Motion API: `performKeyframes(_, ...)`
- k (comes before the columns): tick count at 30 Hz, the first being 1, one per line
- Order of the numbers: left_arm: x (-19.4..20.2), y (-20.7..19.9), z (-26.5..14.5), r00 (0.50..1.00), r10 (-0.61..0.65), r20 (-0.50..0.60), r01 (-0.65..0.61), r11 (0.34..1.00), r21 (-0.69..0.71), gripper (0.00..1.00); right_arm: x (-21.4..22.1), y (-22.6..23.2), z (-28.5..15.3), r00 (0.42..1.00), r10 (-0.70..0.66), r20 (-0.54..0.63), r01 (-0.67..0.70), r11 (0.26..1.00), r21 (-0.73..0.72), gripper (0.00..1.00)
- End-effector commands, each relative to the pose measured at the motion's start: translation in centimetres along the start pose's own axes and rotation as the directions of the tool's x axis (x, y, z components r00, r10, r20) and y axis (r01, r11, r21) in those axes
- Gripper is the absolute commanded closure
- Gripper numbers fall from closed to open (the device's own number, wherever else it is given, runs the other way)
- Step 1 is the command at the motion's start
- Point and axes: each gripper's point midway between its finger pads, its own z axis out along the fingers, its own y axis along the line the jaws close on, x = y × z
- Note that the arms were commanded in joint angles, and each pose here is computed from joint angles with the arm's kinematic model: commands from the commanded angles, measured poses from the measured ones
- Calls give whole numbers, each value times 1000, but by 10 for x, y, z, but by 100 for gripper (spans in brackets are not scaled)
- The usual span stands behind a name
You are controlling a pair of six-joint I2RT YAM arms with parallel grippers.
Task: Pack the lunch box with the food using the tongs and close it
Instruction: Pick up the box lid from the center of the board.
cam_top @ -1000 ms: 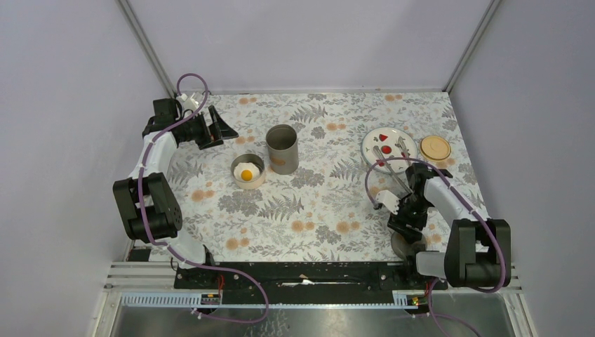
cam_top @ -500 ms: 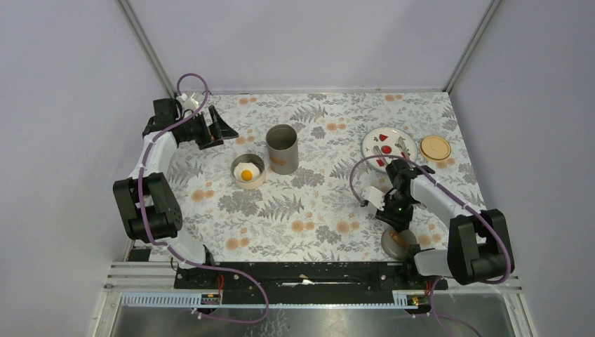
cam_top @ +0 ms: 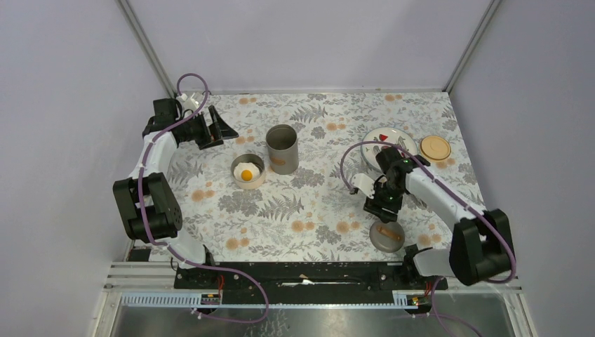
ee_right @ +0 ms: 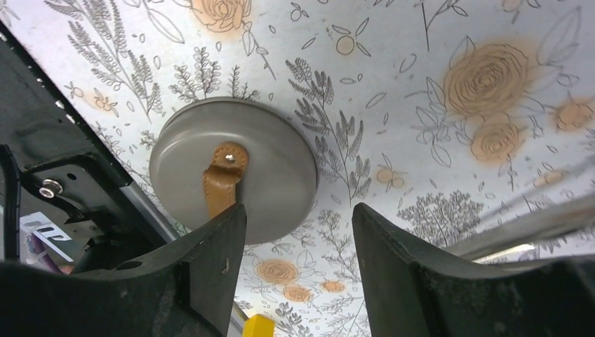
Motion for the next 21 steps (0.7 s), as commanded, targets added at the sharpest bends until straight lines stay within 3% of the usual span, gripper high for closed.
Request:
performKeyframes(1, -16, -9, -1, 999, 43, 32, -44, 999, 29, 1, 16, 23, -14, 1000, 8, -15, -8, 1000, 10, 37)
performKeyframes(7, -16, -9, -1, 998, 47, 34, -48, 999, 26, 1, 35, 39, 3, 992, 83, -93, -86, 996, -26, 43)
performKeyframes(21, -15, -8, -1, 998, 47, 33, -48, 999, 21, 1, 31, 40, 25, 991, 57, -121, -52, 998, 40, 43)
